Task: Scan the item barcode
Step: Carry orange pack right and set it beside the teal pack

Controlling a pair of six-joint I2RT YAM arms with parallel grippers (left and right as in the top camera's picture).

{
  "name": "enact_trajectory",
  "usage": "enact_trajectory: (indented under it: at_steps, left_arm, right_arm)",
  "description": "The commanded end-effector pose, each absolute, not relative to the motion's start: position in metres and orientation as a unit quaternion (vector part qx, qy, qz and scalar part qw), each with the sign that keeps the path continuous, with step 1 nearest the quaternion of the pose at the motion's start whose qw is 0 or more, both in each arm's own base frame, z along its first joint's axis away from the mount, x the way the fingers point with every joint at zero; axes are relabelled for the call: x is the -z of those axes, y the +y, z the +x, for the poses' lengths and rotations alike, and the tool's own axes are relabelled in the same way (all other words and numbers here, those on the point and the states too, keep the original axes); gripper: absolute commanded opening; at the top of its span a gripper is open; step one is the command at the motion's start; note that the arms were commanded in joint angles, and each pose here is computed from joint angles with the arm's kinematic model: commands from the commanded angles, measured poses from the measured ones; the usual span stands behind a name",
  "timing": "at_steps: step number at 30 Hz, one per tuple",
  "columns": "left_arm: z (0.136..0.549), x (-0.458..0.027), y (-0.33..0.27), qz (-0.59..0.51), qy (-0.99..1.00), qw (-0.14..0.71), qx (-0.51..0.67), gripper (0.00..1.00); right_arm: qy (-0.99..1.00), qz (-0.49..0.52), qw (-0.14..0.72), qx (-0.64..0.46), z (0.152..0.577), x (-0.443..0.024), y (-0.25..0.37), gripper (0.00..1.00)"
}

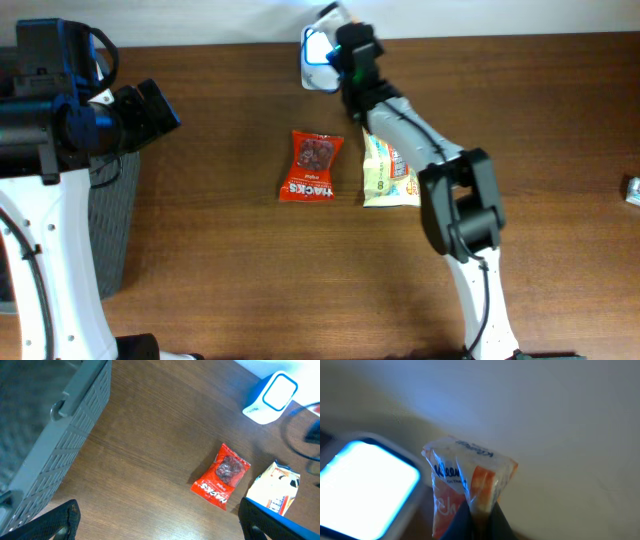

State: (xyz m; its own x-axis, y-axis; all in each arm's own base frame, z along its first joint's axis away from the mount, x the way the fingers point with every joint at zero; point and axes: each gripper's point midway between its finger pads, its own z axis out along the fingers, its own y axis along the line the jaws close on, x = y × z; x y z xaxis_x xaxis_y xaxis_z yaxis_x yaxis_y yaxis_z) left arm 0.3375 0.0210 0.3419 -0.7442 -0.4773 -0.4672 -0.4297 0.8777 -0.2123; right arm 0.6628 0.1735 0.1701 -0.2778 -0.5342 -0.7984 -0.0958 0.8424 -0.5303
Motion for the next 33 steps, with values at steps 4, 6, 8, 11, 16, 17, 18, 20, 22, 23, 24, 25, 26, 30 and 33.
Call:
enact_trajectory:
  at_steps: [4, 6, 8, 11, 16, 17, 18, 20, 22, 23, 24, 25, 26, 30, 33]
  left_arm:
    - [0.337, -0.342, 0.022, -0.248, 0.931, 0.263, 0.046, 0.99]
    - [0.337, -0.342, 0.022, -0.248, 0.931, 0.263, 0.046, 0.99]
    - [0.337, -0.342, 0.022, -0.248, 0.931, 0.263, 0.046, 0.99]
    - [0.337, -0.342, 0.022, -0.248, 0.931, 0.263, 0.046, 0.99]
    - [0.337, -0.342, 0.022, -0.248, 0.931, 0.263, 0.046, 0.99]
    - [0.337, -0.342, 0.022, -0.248, 0.931, 0.263, 0.046, 0.99]
    - [0.337, -0.342, 0.022, -0.248, 0.931, 0.263, 0.046, 0.99]
    - [0.337, -0.342, 0.022, -0.248, 0.931, 0.263, 0.046, 0.99]
    - [0.337, -0.342, 0.022, -0.248, 0.931, 0.263, 0.046, 0.99]
    - [0.337, -0.342, 0.022, -0.248, 0.931, 0.263, 0.046, 0.99]
    - [0.337, -0.342, 0.022, -0.248, 0.931, 0.263, 0.046, 0.99]
    - [0.337, -0.342, 0.022, -0.248, 0.931, 0.263, 0.046, 0.99]
    - [0.337, -0.342, 0.022, -0.248, 0.931, 0.263, 0.046, 0.99]
    - [0.337, -0.342, 0.022, -0.248, 0.931, 0.263, 0.046, 0.99]
    - [0.337, -0.342, 0.022, -0.248, 0.931, 0.263, 0.046, 0.99]
  right_arm:
    - [0.814, 0.141, 0.549, 0.127, 0.631, -0.254, -0.02, 0.04]
    - [0.841, 0.207, 0.485, 0.126, 0.608, -0.227, -0.088, 0.04]
    - [0.852, 0.274, 0.424, 0.14, 0.578, -0.2, -0.145, 0.04]
    - [0.853, 0.369, 0.333, 0.16, 0.523, -0.161, -0.225, 0.04]
    - [0.84, 0.459, 0.244, 0.156, 0.447, -0.117, -0.321, 0.04]
    - [0.834, 0.476, 0.233, 0.152, 0.432, -0.107, -0.338, 0.04]
    - [0.83, 0.49, 0.225, 0.144, 0.421, -0.097, -0.35, 0.04]
    - [0.825, 0.504, 0.226, 0.116, 0.413, -0.083, -0.363, 0.04]
    - [0.821, 0.516, 0.227, 0.094, 0.407, -0.073, -0.374, 0.04]
    - [0.818, 0.521, 0.227, 0.092, 0.404, -0.07, -0.379, 0.04]
    - [0.816, 0.525, 0.225, 0.093, 0.4, -0.068, -0.383, 0.11]
    - [0.813, 0.529, 0.224, 0.096, 0.396, -0.066, -0.388, 0.21]
    - [0.81, 0.534, 0.224, 0.097, 0.392, -0.066, -0.393, 0.67]
    - [0.807, 0.54, 0.22, 0.096, 0.383, -0.074, -0.395, 0.99]
    - [0.803, 0.534, 0.25, 0.087, 0.387, -0.109, -0.39, 0.99]
